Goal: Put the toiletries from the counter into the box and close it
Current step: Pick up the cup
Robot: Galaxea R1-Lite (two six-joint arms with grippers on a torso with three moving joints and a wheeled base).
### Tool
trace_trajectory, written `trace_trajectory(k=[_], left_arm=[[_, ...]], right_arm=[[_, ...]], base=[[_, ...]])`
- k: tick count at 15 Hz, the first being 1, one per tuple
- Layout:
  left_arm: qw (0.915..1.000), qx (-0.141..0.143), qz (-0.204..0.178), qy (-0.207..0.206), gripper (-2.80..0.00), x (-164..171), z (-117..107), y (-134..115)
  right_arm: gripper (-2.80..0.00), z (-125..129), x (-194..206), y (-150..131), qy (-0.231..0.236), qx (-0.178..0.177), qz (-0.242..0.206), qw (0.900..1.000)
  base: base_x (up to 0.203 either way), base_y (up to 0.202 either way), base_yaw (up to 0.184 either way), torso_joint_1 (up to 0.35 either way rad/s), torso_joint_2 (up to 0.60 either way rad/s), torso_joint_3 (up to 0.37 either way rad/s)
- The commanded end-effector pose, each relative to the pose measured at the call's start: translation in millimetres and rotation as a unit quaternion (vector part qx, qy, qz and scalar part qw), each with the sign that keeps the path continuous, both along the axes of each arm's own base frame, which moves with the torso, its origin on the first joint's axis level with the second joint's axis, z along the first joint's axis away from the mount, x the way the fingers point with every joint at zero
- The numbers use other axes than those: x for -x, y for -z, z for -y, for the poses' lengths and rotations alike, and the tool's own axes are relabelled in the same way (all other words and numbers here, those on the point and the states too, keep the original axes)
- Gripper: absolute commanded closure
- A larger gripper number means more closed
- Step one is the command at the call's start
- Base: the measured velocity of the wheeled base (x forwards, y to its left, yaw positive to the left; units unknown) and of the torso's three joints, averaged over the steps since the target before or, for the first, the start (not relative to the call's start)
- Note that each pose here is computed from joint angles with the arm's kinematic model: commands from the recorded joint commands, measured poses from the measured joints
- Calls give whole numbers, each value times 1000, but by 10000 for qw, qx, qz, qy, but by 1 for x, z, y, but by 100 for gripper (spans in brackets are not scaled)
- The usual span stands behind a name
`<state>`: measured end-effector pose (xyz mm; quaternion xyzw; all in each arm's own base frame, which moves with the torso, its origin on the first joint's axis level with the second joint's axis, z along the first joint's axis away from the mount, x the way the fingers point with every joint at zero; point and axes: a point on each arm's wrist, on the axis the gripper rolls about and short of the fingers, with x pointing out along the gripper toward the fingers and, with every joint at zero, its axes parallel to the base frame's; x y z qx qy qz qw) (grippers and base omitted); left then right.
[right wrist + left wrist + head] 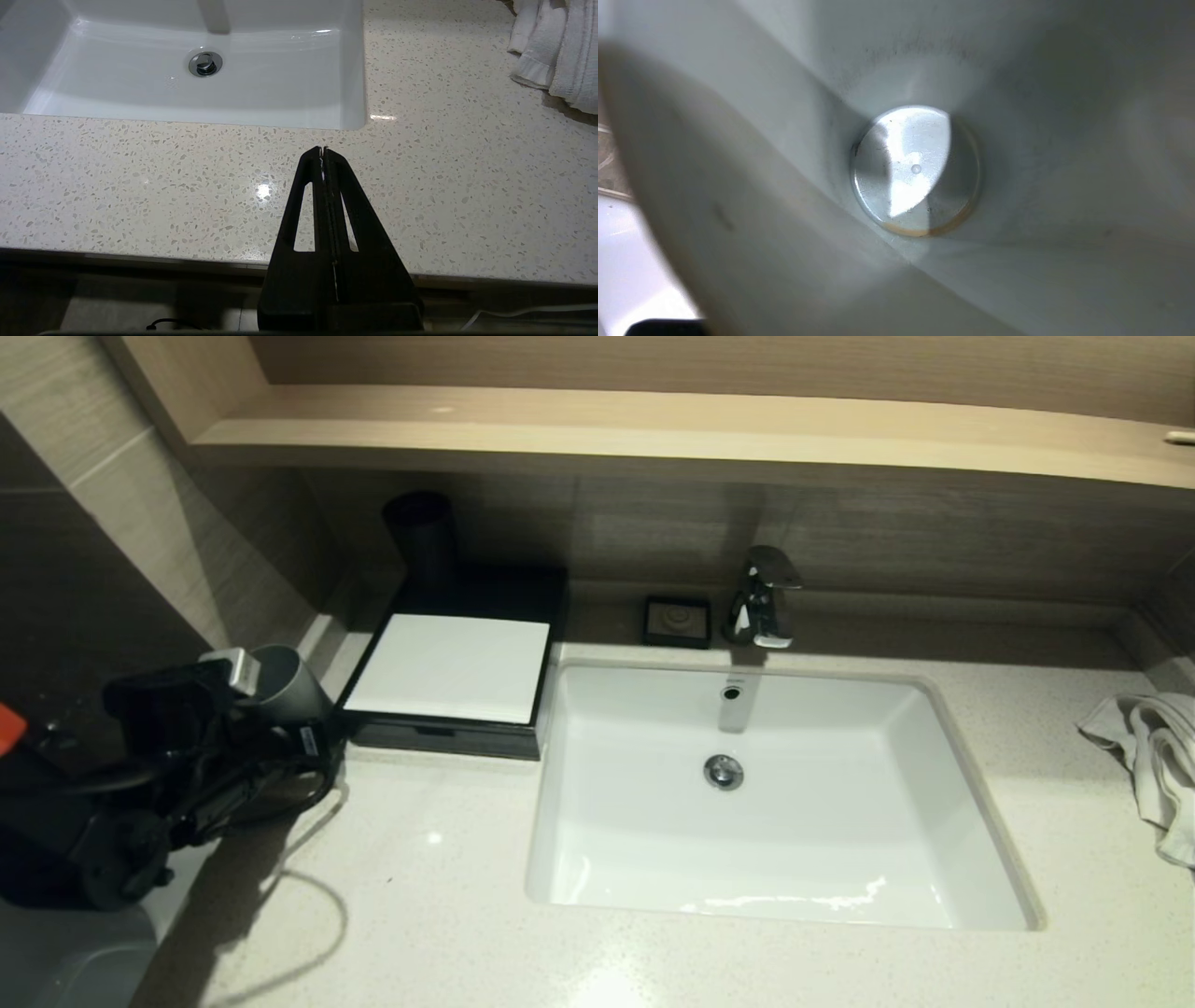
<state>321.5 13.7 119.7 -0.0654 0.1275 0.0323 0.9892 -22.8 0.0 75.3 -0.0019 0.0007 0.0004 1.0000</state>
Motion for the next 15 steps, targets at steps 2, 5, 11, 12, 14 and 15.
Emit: trace_trajectory(k=[2, 5, 11, 12, 14, 15], left_arm=[[10000, 2, 31, -19, 0, 0, 0, -1], [10000, 0, 79, -19, 0, 2, 0, -4], [9993, 1, 361, -52, 0, 21, -1, -25], [9992, 1, 395, -52, 0, 24, -1, -28], [9988, -7, 478, -54, 0, 31, -1, -35], [9987, -7, 507, -56, 0, 35, -1, -37]], right_arm=[[0, 0, 0, 0, -9, 4, -1, 10000], [0, 0, 0, 0, -10, 4, -1, 10000], [0, 0, 0, 0, -9, 4, -1, 10000], [0, 0, 0, 0, -5, 4, -1, 10000], [0, 0, 0, 0, -11, 4, -1, 10000], [0, 0, 0, 0, -10, 4, -1, 10000]], base=[[0, 0, 0, 0, 0, 0], [0, 0, 0, 0, 0, 0], [0, 0, 0, 0, 0, 0], [0, 0, 0, 0, 0, 0], [0, 0, 0, 0, 0, 0], [0, 0, 0, 0, 0, 0]])
